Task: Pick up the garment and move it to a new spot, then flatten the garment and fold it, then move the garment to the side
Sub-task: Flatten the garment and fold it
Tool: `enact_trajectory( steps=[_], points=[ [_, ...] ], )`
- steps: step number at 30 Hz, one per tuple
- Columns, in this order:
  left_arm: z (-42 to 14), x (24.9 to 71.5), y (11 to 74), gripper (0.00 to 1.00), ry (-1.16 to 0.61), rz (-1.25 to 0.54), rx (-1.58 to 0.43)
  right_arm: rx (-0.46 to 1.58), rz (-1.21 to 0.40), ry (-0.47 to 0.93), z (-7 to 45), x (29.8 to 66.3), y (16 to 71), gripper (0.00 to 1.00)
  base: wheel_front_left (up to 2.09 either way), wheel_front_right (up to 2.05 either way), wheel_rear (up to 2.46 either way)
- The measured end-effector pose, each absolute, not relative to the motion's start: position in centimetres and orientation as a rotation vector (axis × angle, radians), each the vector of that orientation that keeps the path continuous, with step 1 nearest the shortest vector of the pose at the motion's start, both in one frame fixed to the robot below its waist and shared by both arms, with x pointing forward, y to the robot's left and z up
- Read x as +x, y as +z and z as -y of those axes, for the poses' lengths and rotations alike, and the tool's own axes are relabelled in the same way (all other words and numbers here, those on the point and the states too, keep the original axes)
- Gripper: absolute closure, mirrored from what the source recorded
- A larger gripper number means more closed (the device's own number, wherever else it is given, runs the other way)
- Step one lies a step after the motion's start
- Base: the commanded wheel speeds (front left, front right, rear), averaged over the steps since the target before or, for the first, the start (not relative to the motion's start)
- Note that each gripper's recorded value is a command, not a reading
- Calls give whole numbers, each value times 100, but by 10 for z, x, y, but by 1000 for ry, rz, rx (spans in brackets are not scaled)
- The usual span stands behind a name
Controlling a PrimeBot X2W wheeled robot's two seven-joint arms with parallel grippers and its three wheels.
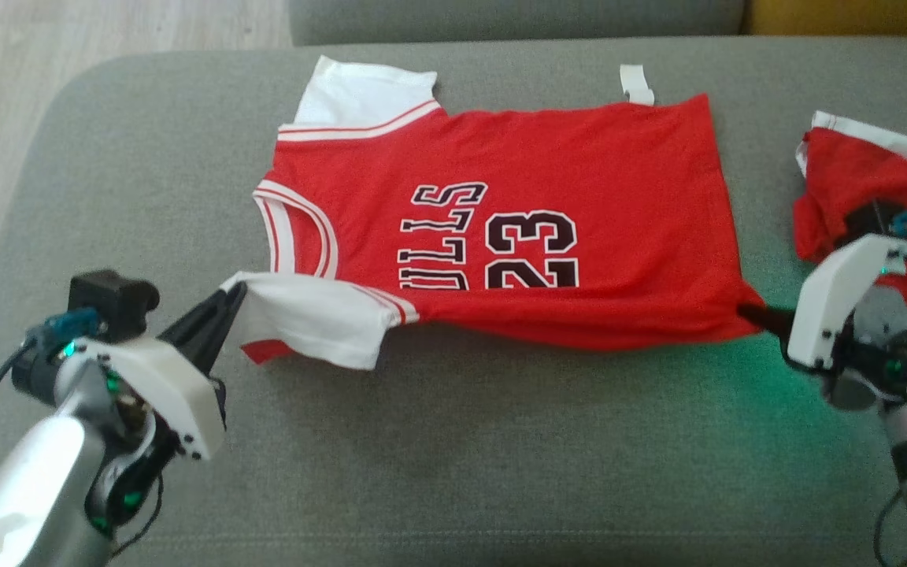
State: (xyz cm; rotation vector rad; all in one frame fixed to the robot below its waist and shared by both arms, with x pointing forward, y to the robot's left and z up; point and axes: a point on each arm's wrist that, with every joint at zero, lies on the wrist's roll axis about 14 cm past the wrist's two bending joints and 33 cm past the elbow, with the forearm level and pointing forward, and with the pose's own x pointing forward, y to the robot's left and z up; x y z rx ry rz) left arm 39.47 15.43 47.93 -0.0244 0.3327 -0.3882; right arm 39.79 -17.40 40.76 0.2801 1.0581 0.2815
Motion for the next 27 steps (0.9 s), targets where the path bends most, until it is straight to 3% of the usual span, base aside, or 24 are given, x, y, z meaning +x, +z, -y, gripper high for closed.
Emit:
enact_trajectory(
  steps=[11, 27],
  points=[
    [-139, 422, 464, 100, -429, -352, -3, 200, -1030, 220, 182, 446, 421, 100, 0, 0, 0],
    [-133, 449, 446, 100, -430, -360, 24, 53, -1095, 173, 187, 462, 393, 100, 0, 0, 0]
  ],
)
